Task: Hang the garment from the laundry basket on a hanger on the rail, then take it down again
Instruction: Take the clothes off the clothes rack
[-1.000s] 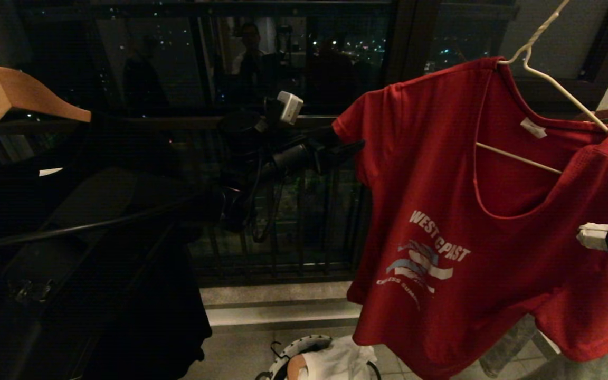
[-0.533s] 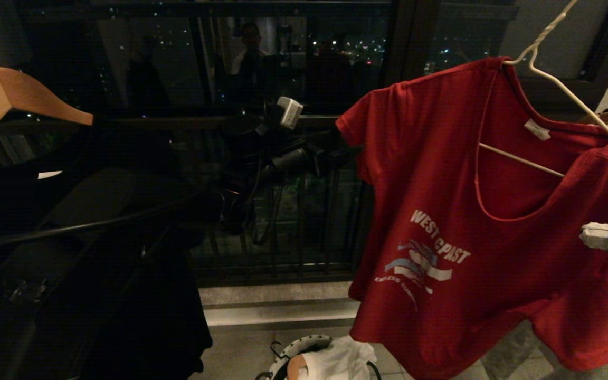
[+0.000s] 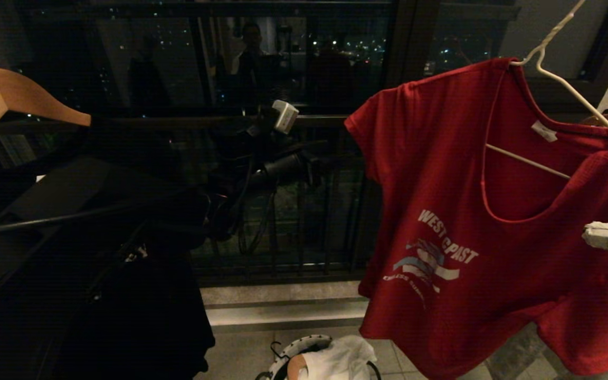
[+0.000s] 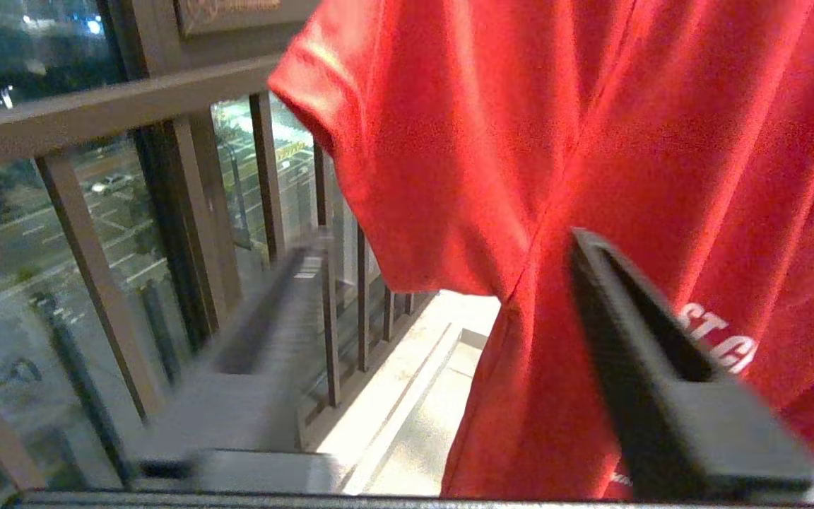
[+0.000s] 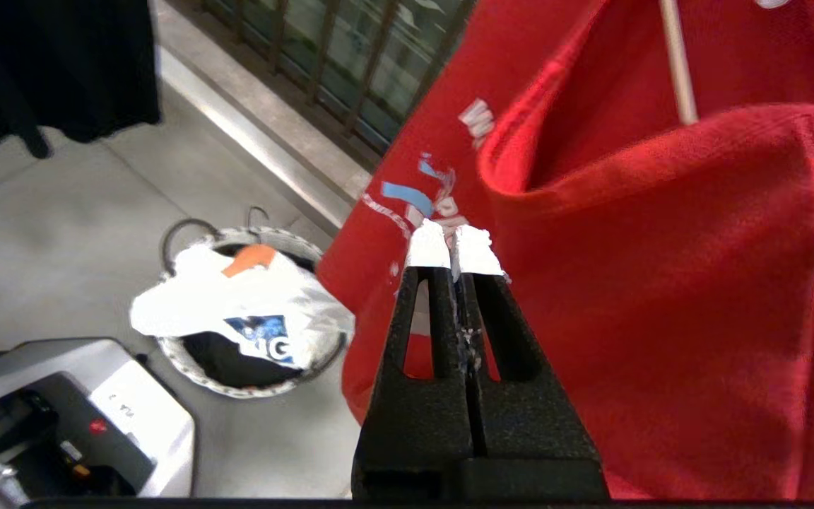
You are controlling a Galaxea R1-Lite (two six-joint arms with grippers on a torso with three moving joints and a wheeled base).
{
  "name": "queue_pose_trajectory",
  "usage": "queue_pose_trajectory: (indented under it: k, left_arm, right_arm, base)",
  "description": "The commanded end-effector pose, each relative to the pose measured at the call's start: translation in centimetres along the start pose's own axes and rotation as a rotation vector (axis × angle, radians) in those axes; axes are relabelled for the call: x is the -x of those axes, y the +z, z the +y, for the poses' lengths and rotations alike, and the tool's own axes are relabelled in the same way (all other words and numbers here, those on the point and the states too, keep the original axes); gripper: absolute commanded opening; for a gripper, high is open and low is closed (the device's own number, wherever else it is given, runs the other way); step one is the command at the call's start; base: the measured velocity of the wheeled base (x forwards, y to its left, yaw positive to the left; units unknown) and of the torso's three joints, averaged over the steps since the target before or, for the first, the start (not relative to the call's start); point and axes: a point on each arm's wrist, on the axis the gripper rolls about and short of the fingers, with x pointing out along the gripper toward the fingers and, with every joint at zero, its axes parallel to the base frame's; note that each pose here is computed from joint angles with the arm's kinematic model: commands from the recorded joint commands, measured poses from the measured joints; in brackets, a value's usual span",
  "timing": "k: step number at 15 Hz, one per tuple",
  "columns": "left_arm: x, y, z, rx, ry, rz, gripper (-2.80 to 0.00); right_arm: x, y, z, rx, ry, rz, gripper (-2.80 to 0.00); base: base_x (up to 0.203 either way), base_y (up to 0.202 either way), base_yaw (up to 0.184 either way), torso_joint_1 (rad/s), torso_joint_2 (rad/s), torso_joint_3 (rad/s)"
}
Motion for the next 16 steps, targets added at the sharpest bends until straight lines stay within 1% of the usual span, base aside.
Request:
queue_pose_trajectory:
  k: [1, 2, 4, 6, 9, 11, 12, 13, 14, 16]
  left_arm:
    - [0.2, 1.1, -0.3, -0.01, -0.006, -0.018, -2.8]
    - [0.3, 1.1, -0.3, -0.01, -0.005, -0.017, -2.8]
    - [0.4, 1.2, -0.4, -0.008, -0.003, -0.014, -2.8]
    - [0.5, 1.1, -0.4, -0.005, -0.003, -0.01, -2.8]
    - [0.5, 1.0, -0.4, 0.003, 0.008, 0.001, -2.8]
    - [0.7, 1.2, -0.6, 0.022, 0.035, 0.045, -2.8]
    - [0.8, 1.3, -0.6, 0.017, 0.052, 0.077, -2.8]
    - [0.8, 1.2, -0.6, -0.006, 0.065, 0.099, -2.8]
    - [0.8, 1.1, -0.6, -0.025, 0.086, 0.106, -2.8]
    - [0.8, 0.9, -0.5, -0.028, 0.108, 0.109, -2.8]
  right_arm:
    - [-0.2, -0.1, -0.3, -0.006, -0.012, 0.015, -2.8]
    - [-0.3, -0.3, -0.7, -0.016, -0.042, 0.03, -2.8]
    - [-0.8, -0.4, -2.0, -0.006, -0.121, 0.018, -2.8]
    - [-1.0, -0.6, -2.7, -0.004, -0.166, 0.016, -2.8]
    - [-1.0, -0.8, -3.2, -0.014, -0.194, 0.03, -2.8]
    - [-1.2, -1.0, -3.8, -0.014, -0.221, 0.031, -2.8]
    - [-1.3, -1.0, -4.0, -0.013, -0.227, 0.028, -2.8]
    - [-1.3, -1.0, -4.0, -0.013, -0.231, 0.029, -2.8]
    - [-1.3, -1.0, -4.1, -0.013, -0.231, 0.029, -2.8]
    - [-1.3, -1.0, -4.1, -0.014, -0.231, 0.03, -2.8]
  base:
    - [0.0, 0.0, 0.0, 0.0, 0.0, 0.0]
    - [0.0, 0.0, 0.0, 0.0, 0.0, 0.0]
    - [0.0, 0.0, 0.0, 0.0, 0.0, 0.0]
    - [0.0, 0.0, 0.0, 0.0, 0.0, 0.0]
    - [0.0, 0.0, 0.0, 0.0, 0.0, 0.0]
    - [0.0, 0.0, 0.0, 0.0, 0.0, 0.0]
    - [0.0, 0.0, 0.0, 0.0, 0.0, 0.0]
    - [0.0, 0.0, 0.0, 0.0, 0.0, 0.0]
    - [0.0, 0.0, 0.0, 0.0, 0.0, 0.0]
    - [0.0, 0.0, 0.0, 0.0, 0.0, 0.0]
